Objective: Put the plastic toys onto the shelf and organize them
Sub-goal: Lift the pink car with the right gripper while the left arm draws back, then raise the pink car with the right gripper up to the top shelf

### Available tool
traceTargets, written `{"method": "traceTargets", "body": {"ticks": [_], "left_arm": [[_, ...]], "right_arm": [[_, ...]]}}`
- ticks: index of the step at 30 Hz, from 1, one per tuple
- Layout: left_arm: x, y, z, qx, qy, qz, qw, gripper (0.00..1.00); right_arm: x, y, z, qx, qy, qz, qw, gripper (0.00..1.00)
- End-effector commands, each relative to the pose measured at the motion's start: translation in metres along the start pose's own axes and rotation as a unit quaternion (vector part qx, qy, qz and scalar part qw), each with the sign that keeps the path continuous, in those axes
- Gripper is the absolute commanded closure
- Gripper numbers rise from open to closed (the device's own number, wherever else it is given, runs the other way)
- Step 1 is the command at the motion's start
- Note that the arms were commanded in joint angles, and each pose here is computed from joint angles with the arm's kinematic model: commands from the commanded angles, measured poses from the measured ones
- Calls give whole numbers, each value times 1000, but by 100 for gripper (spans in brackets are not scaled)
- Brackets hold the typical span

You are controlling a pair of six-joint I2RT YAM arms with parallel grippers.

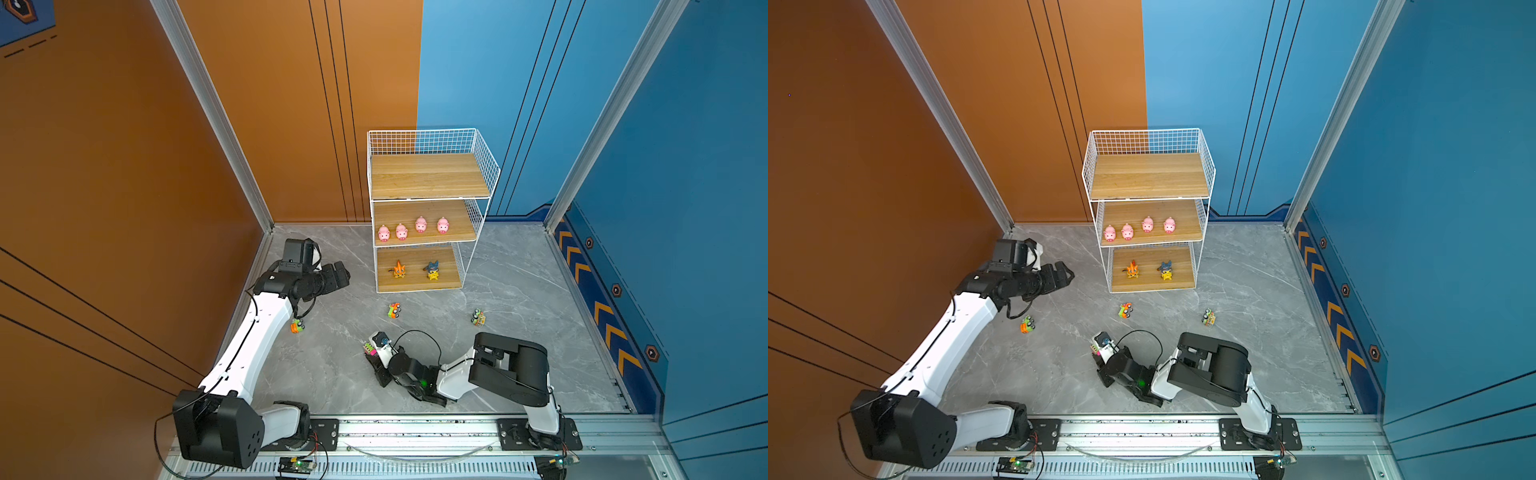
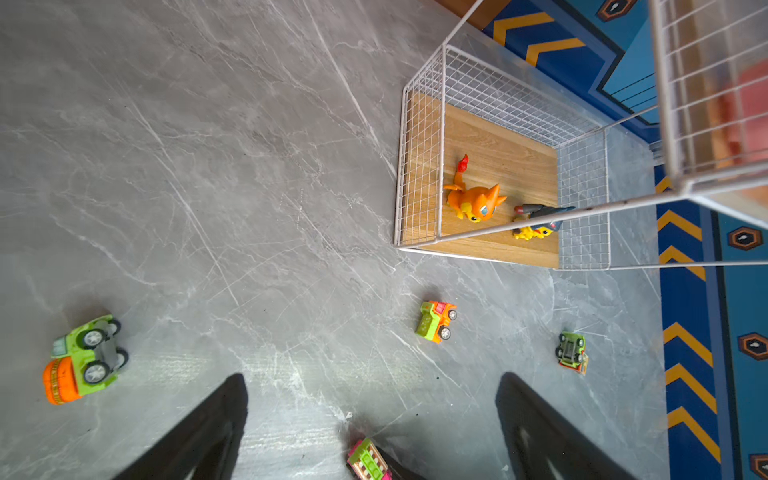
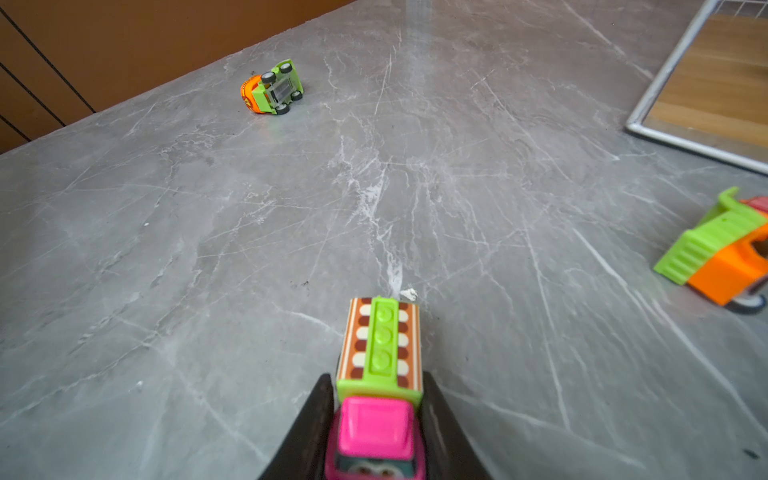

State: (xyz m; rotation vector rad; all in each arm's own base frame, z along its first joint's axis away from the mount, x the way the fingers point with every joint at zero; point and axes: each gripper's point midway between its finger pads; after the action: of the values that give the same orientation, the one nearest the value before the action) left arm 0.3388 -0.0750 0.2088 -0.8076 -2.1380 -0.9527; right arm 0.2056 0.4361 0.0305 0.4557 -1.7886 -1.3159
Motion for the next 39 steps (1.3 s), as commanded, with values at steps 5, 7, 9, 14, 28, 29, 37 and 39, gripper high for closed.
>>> {"method": "traceTargets", "body": {"ticks": [5, 7, 9, 14, 28, 29, 37, 39], "left_arm": [[-4, -3, 10, -26, -4, 0, 1000, 5], [-4, -3, 12, -16, -12, 2, 1000, 6], [-2, -1, 11, -12, -17, -1, 1000, 5], [0, 2, 13, -1, -26, -7, 1000, 5], [-2, 7, 18, 15, -31, -7, 999, 6], [-2, 7, 19, 15, -30, -8, 999, 6], [1, 9, 20, 14, -27, -16, 999, 6], [2, 9, 20, 14, -28, -17, 999, 6]], "right_arm": [[-6, -19, 9, 17, 45, 55, 997, 49], [-3, -18, 8, 18, 58, 59, 996, 45], [-1, -16, 6, 18, 67, 62, 996, 43], [-2, -15, -2, 8, 75, 65, 995, 45], [-4, -1, -1, 22, 75, 61, 995, 74], [-2, 4, -1, 23, 75, 57, 995, 76], [31, 64, -16, 24, 54, 11, 998, 80], [43, 85, -26, 27, 33, 8, 999, 80]]}}
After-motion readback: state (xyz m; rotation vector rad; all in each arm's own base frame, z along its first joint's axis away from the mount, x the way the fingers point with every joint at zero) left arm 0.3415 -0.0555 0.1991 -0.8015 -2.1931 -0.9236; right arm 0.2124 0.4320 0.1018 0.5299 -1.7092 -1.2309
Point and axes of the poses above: each gripper's point midway between its finger pads, its own x axis back along the fingers, its own z axis along the line the jaws close on, y = z × x, and after that the axes turned 14 degrees about x, right-handed
